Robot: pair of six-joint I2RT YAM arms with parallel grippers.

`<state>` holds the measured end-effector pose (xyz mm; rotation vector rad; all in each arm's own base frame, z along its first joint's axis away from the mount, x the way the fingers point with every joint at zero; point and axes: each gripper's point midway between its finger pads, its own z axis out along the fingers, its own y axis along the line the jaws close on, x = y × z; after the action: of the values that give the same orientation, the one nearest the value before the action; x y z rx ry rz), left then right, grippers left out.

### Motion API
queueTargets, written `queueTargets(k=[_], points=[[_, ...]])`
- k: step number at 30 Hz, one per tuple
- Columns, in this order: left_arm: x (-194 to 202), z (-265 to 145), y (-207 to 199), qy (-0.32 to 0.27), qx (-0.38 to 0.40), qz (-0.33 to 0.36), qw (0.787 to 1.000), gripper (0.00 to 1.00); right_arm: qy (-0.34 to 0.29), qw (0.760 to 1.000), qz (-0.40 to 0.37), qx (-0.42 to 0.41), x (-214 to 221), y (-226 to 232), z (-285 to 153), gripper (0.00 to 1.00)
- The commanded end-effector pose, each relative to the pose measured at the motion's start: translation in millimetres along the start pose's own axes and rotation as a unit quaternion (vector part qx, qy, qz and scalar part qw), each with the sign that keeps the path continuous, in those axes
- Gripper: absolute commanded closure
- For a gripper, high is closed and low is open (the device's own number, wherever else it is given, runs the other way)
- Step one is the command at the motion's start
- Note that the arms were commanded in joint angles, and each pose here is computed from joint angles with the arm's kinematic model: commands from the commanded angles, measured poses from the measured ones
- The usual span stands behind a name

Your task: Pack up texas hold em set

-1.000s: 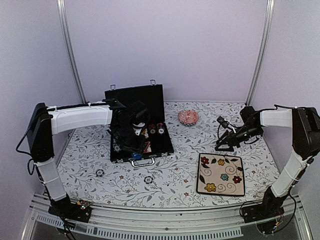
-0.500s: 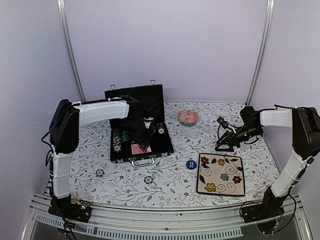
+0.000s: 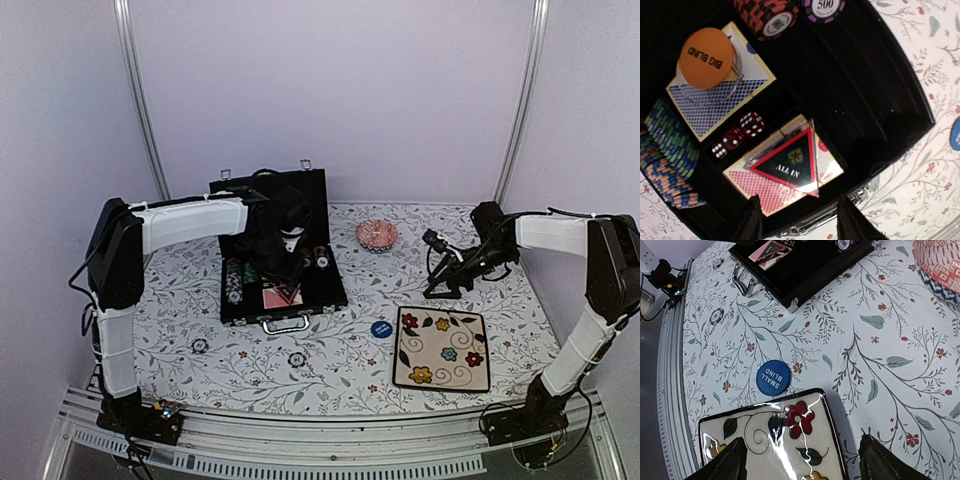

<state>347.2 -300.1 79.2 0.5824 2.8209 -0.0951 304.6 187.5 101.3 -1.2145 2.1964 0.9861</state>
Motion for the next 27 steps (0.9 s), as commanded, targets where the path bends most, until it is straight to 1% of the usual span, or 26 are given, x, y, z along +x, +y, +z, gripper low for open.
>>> queueTargets(k=[1,3,6,8,10,12,16,22,27], points=[[-13,-55,5,-0.093,0.004,0.022,0.995,0.46,0.066,0.989,-0.102,0.081,-30,3,14,0.27],[-14,-68,11,-0.122,-0.001,0.021,0.992,0.43,0.123,0.978,-0.138,0.093,-24,10,34,0.33],[-13,-81,18,-0.154,0.003,0.015,0.988,0.39,0.171,0.966,-0.175,0.088,-30,22,54,0.38],[-9,-83,22,-0.162,0.007,0.01,0.987,0.36,0.198,0.957,-0.192,0.087,-31,28,67,0.42],[-5,-82,25,-0.167,0.009,0.006,0.986,0.36,0.221,0.949,-0.205,0.091,-31,29,78,0.45],[0,-82,26,-0.171,0.011,0.005,0.985,0.36,0.246,0.94,-0.215,0.096,-25,29,90,0.45],[10,-81,34,-0.173,0.002,0.003,0.985,0.36,0.275,0.928,-0.232,0.094,-19,34,111,0.44],[19,-83,46,-0.177,-0.005,-0.002,0.984,0.36,0.323,0.912,-0.239,0.083,-4,39,128,0.36],[23,-83,51,-0.181,-0.004,-0.009,0.983,0.36,0.356,0.901,-0.233,0.08,12,36,132,0.33]])
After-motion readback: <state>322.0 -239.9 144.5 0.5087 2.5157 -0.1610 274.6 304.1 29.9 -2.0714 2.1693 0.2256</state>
